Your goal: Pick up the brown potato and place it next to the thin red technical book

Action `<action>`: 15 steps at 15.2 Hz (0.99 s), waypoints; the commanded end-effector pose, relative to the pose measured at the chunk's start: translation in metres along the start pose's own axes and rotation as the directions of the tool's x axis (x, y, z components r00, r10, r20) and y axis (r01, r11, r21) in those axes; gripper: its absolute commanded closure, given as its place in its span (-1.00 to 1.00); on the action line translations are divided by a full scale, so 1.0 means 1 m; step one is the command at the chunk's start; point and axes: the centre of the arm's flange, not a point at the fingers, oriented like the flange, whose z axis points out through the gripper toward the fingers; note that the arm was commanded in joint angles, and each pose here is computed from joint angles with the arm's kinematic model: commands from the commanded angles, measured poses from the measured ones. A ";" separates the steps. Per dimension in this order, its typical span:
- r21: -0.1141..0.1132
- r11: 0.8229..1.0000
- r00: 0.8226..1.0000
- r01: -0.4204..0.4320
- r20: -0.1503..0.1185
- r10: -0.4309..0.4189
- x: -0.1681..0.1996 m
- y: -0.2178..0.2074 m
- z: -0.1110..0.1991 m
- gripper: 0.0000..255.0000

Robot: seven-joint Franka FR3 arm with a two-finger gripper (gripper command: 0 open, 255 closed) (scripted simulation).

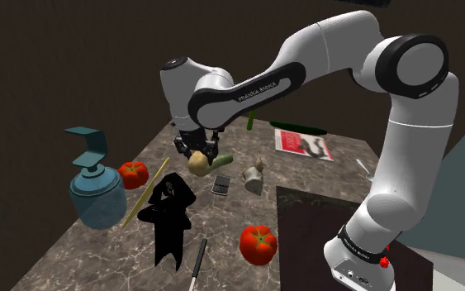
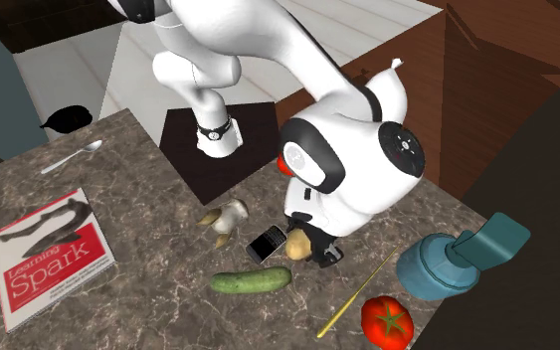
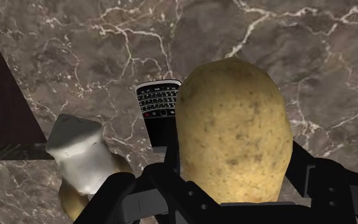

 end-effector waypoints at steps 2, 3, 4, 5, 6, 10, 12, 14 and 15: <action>0.000 1.000 1.000 0.000 0.000 0.000 0.003 0.003 -0.016 1.00; 0.000 1.000 1.000 0.000 0.000 0.000 0.004 0.004 -0.021 1.00; 0.000 1.000 1.000 0.000 0.000 0.000 0.006 0.005 -0.026 1.00; 0.000 1.000 1.000 0.000 0.000 0.000 0.007 0.006 -0.031 1.00; 0.000 1.000 1.000 0.000 0.000 0.000 0.008 0.007 -0.036 1.00; 0.000 1.000 1.000 0.000 0.000 0.000 0.033 0.017 -0.035 1.00; 0.000 1.000 1.000 0.000 0.000 0.000 0.057 0.026 -0.029 1.00; 0.000 1.000 1.000 0.000 0.000 0.000 0.081 0.035 -0.022 1.00; 0.000 1.000 1.000 0.000 0.000 0.000 0.093 0.039 -0.019 1.00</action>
